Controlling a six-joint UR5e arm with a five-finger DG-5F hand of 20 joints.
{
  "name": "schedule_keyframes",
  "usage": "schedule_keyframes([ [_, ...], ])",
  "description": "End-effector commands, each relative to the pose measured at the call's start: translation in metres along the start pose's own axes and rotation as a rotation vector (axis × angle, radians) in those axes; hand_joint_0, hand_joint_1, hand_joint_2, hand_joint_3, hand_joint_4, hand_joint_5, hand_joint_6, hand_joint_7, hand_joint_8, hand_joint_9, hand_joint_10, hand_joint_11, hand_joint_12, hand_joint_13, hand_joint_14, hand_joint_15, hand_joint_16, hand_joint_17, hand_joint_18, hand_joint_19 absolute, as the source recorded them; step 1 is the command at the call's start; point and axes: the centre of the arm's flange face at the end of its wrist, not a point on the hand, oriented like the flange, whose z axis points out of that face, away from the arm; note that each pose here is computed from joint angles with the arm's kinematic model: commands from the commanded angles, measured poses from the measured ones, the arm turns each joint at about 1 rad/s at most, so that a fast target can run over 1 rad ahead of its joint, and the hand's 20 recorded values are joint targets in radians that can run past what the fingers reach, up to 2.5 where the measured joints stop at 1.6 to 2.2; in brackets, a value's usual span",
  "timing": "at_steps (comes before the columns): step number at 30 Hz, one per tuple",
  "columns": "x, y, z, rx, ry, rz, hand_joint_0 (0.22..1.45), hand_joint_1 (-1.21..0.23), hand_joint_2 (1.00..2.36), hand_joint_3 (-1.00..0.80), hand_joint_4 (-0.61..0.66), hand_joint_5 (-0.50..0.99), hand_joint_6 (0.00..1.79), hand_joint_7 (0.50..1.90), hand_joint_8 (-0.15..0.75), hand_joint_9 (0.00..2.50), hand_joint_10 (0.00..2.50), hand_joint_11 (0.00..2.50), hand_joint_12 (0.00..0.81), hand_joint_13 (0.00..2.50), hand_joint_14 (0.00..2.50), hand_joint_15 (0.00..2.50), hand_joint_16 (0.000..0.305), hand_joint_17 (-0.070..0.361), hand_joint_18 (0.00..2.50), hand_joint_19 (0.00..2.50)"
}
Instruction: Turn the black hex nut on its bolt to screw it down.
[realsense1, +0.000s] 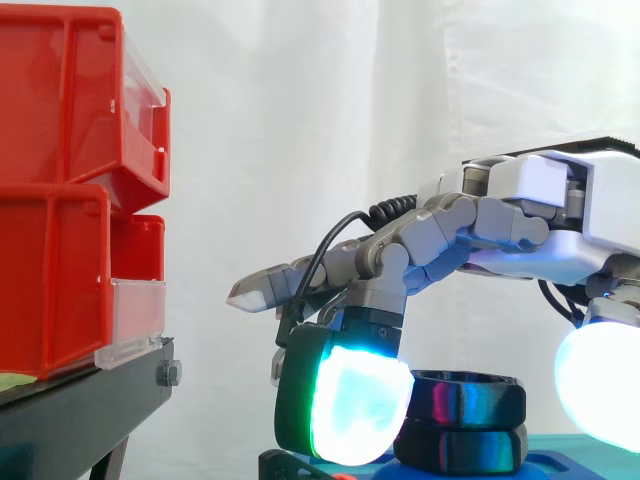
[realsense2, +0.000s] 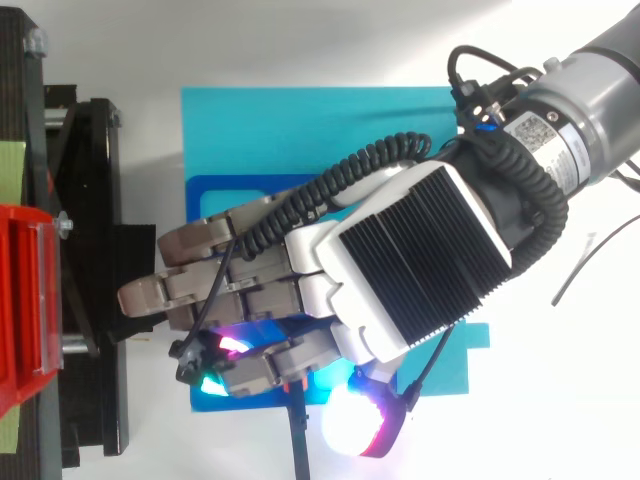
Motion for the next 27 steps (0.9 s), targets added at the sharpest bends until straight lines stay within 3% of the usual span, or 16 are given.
schedule_keyframes([
  [1,-0.001,-0.003,-0.003,-0.005,-0.004,-0.005,0.48,-0.33,1.00,-0.50,0.28,-0.08,0.75,0.77,0.363,0.61,0.00,0.18,0.335,0.41,0.00,0.07,0.047,0.105,0.29,0.43],
  [27,-0.001,-0.022,-0.026,0.005,0.001,-0.013,0.48,-0.33,1.00,-0.50,0.28,-0.08,0.75,0.77,0.362,0.61,0.00,0.18,0.330,0.40,0.00,0.07,0.046,0.104,0.28,0.43],
])
